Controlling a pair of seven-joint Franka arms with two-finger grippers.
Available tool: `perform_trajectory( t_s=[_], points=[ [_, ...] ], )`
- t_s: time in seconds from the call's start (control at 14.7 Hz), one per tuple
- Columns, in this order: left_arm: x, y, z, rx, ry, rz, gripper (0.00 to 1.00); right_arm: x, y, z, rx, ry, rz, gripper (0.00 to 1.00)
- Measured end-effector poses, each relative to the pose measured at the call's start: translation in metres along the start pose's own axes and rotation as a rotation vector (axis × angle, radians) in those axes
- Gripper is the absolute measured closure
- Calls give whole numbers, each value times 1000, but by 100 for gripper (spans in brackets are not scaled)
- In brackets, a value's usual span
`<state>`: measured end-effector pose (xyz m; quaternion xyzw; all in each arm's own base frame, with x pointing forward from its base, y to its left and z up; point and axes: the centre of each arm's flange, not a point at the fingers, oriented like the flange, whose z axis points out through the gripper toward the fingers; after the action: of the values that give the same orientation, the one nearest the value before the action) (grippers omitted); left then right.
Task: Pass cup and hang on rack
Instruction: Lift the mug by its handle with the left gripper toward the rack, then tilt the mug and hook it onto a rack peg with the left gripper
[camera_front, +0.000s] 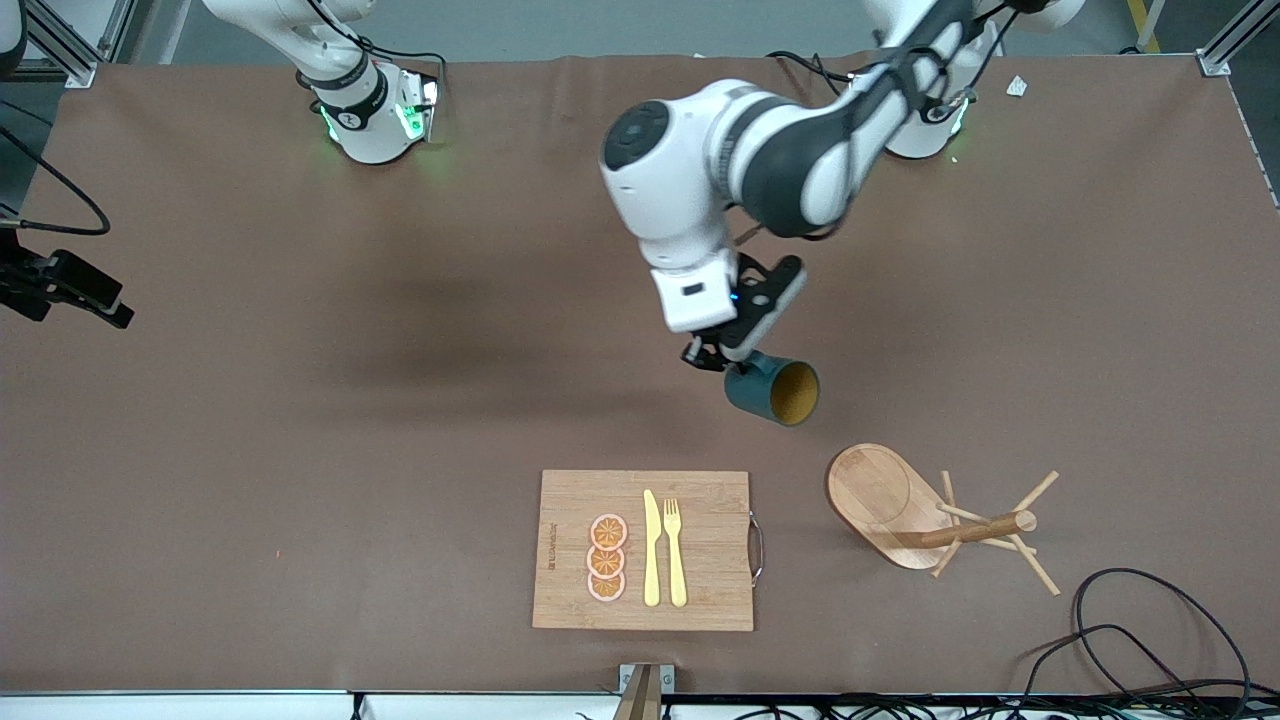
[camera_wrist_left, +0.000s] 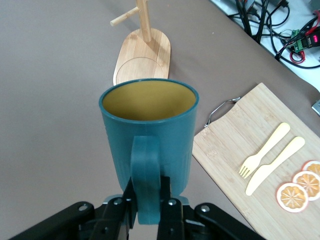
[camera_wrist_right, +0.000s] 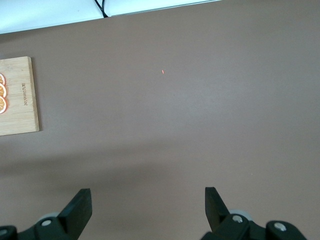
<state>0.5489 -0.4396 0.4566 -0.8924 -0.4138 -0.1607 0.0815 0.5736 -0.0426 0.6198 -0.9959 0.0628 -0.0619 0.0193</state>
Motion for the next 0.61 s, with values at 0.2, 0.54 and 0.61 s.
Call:
perform_trajectory(
  t_s=[0.2, 0.54, 0.61],
  points=[
    [78, -14, -10, -28, -177, 1, 79, 0, 1, 0, 0, 0, 1, 0],
    [176, -38, 1, -107, -404, -14, 79, 0, 1, 0, 0, 0, 1, 0],
    [191, -40, 4, -134, -439, -44, 79, 0, 1, 0, 0, 0, 1, 0]
  ],
)
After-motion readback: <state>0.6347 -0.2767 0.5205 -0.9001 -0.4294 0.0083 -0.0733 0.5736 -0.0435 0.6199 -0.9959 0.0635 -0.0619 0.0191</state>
